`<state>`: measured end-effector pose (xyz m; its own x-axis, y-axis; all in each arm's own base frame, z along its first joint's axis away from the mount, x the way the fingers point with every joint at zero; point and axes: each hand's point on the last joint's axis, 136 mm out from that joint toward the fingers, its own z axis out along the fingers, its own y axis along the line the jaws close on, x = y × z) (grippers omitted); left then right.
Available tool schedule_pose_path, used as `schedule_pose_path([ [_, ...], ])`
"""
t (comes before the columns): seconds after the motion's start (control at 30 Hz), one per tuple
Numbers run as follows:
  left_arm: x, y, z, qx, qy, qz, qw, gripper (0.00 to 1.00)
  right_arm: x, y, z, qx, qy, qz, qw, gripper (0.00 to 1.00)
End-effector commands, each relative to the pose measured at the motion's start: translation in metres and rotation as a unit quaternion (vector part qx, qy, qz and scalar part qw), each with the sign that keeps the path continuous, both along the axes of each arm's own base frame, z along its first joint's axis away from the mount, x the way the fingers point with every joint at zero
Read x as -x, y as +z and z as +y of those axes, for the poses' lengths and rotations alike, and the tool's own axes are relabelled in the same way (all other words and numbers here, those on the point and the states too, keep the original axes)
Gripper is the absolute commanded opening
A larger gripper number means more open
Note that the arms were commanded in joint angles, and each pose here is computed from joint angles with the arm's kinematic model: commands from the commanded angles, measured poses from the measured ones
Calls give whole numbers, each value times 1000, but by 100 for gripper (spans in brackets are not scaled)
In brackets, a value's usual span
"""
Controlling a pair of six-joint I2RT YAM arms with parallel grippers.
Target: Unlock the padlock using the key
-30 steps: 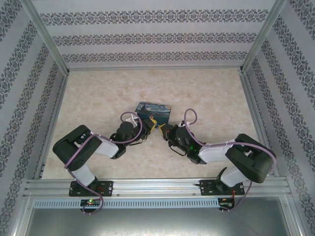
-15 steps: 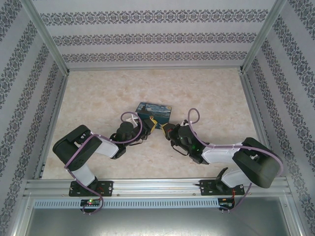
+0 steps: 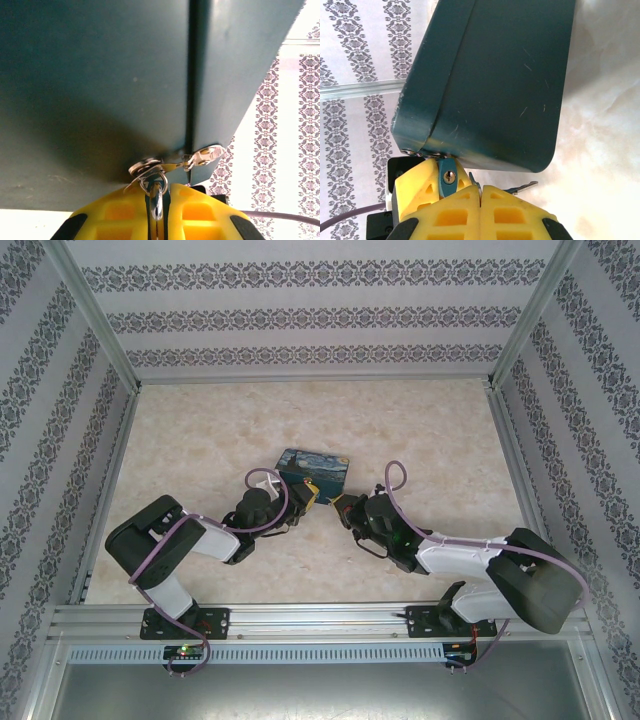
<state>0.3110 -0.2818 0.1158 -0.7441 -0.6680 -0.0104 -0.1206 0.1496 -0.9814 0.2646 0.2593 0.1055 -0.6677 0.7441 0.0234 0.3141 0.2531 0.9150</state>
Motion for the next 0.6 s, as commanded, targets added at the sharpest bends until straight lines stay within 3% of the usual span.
schedule_pose_path([
  [0.0,6,23,-7,23,-16,-27,999,0,-6,10,8,-2,12,-15,1000,0],
  [0.57,7,21,-7,21,-18,-26,999,0,-14,21,20,-10,19,-22,1000,0],
])
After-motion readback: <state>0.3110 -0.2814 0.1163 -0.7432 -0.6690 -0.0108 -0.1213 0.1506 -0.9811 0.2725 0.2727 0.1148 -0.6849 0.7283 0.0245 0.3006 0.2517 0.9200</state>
